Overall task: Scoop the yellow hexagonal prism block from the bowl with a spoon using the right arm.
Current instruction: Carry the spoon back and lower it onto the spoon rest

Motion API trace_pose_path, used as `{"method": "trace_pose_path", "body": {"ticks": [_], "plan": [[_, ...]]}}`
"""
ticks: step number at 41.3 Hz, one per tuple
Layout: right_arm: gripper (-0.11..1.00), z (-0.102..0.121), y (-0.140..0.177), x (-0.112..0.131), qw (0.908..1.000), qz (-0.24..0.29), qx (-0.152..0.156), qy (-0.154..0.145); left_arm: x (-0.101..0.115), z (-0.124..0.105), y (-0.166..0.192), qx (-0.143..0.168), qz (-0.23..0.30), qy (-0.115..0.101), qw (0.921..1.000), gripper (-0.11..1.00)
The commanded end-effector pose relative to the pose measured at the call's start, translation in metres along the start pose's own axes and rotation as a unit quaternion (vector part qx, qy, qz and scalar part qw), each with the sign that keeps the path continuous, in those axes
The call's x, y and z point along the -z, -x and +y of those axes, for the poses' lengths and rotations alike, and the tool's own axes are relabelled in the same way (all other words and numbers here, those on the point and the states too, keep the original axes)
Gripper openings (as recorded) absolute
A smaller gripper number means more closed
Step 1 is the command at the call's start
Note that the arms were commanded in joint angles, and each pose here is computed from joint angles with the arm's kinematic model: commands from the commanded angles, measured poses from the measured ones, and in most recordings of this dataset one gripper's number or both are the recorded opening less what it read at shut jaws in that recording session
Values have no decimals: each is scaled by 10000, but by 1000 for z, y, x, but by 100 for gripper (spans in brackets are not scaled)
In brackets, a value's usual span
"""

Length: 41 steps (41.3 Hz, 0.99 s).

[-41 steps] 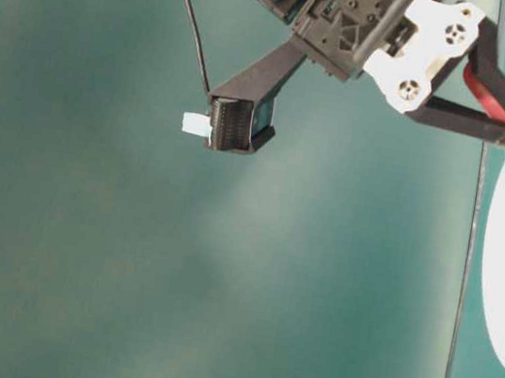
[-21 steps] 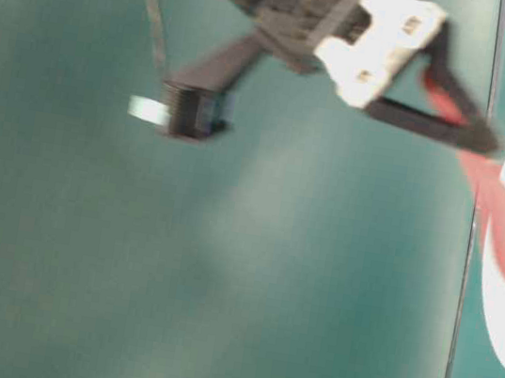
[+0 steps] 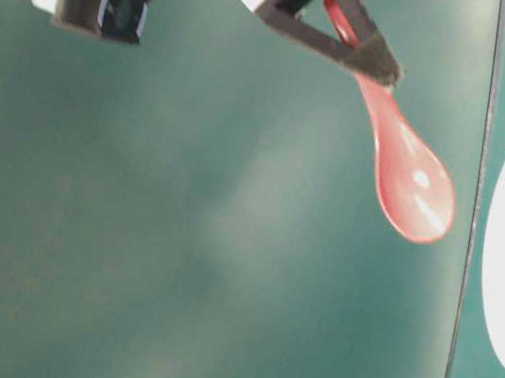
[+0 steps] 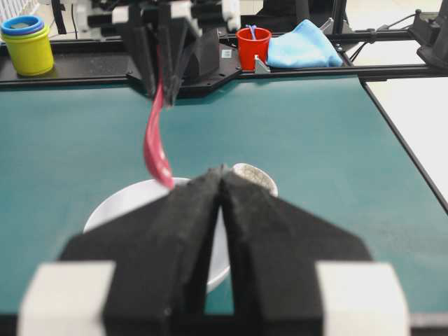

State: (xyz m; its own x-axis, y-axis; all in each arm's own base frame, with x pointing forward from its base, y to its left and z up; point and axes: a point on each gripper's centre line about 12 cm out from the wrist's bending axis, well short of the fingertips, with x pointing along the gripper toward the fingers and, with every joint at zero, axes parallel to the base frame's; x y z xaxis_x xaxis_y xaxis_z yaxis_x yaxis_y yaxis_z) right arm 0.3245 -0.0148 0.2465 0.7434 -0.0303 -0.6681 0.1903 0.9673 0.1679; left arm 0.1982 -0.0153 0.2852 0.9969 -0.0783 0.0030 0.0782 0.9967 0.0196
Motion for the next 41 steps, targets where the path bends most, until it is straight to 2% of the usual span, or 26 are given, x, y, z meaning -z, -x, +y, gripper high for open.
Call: {"method": "trace_pose_path", "body": {"ticks": [1,13,23,32,41], "plan": [[13,6,18,-3,9996,-242,-109,50,-10,0,-2,9,-115,-15,9999,7],[12,11,49,11,9985,-456,-298,10,-9,0,-2,9,-108,-15,9999,7],[12,24,68,34,9977,-357,-583,0,-8,0,-3,9,-92,-15,10000,7],[12,34,60,63,9964,-142,-812,-200,-8,0,-3,10,-77,-15,10000,7],[12,49,43,98,9921,-108,-1210,-324,-8,0,-3,10,-84,16,10000,7]]}}
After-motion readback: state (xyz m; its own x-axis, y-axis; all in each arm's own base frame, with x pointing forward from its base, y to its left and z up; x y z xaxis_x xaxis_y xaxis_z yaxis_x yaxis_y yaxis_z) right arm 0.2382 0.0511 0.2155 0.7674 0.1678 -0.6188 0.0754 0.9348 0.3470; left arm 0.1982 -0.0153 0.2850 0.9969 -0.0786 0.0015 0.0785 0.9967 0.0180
